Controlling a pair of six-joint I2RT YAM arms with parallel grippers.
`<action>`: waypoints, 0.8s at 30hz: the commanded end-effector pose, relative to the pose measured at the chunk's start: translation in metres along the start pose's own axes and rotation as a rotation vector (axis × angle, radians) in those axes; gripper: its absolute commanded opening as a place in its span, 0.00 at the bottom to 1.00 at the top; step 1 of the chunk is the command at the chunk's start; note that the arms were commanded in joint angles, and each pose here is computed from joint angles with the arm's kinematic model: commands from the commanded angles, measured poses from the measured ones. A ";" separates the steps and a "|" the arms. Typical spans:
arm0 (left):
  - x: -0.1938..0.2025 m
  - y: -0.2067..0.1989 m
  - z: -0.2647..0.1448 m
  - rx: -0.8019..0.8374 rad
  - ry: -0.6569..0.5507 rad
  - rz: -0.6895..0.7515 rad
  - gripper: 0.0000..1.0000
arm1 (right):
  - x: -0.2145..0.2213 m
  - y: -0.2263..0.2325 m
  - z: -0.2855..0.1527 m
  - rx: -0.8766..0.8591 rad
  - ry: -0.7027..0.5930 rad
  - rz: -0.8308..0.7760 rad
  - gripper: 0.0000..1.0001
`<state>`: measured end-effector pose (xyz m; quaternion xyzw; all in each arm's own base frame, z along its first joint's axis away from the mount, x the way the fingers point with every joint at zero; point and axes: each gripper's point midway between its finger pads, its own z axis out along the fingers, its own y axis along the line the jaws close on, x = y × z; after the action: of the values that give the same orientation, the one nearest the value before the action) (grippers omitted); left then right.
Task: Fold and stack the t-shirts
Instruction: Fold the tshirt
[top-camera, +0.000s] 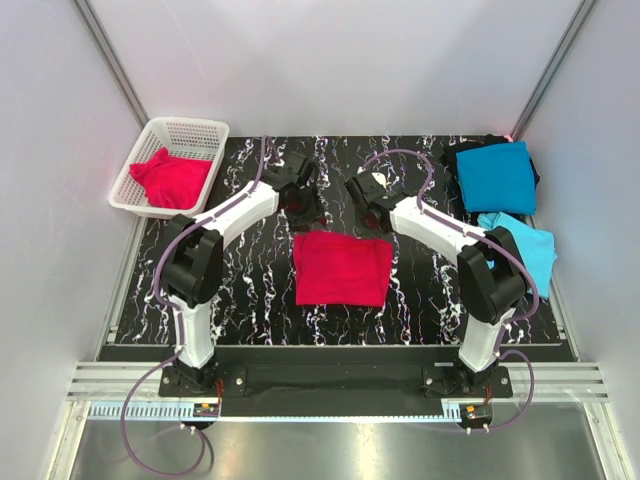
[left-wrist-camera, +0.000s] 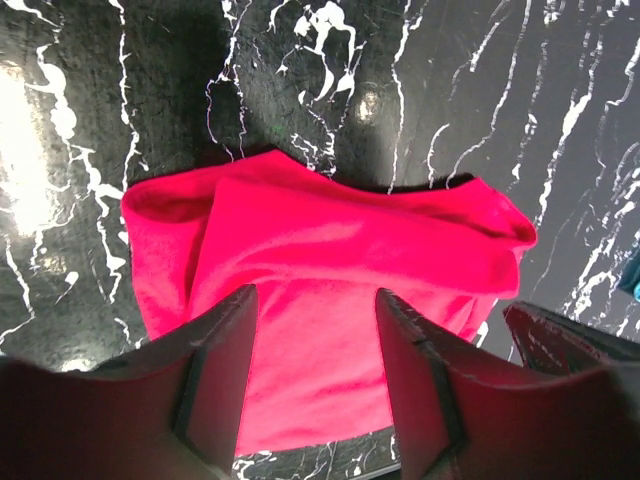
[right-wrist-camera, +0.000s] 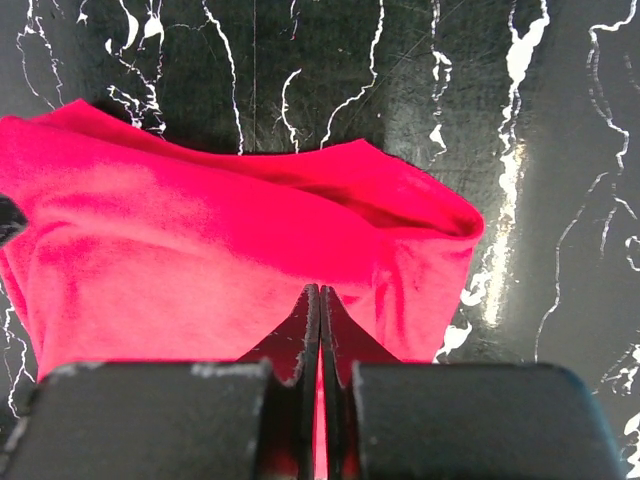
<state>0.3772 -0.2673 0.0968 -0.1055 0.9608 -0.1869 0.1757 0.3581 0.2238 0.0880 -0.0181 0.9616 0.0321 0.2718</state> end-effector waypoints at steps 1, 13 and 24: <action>-0.001 -0.008 0.008 0.010 -0.001 0.005 0.49 | -0.008 0.010 0.005 -0.038 -0.019 0.017 0.00; 0.017 0.027 0.031 -0.120 0.014 0.008 0.34 | 0.006 0.001 0.019 -0.004 0.003 0.011 0.00; 0.015 0.036 0.049 -0.166 0.017 0.022 0.38 | 0.033 -0.026 0.063 0.017 0.115 0.059 0.02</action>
<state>0.3653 -0.2543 0.0378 -0.1115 0.9766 -0.1170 0.1417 0.3600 0.2095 0.0290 -0.0019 0.9740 0.0274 0.2248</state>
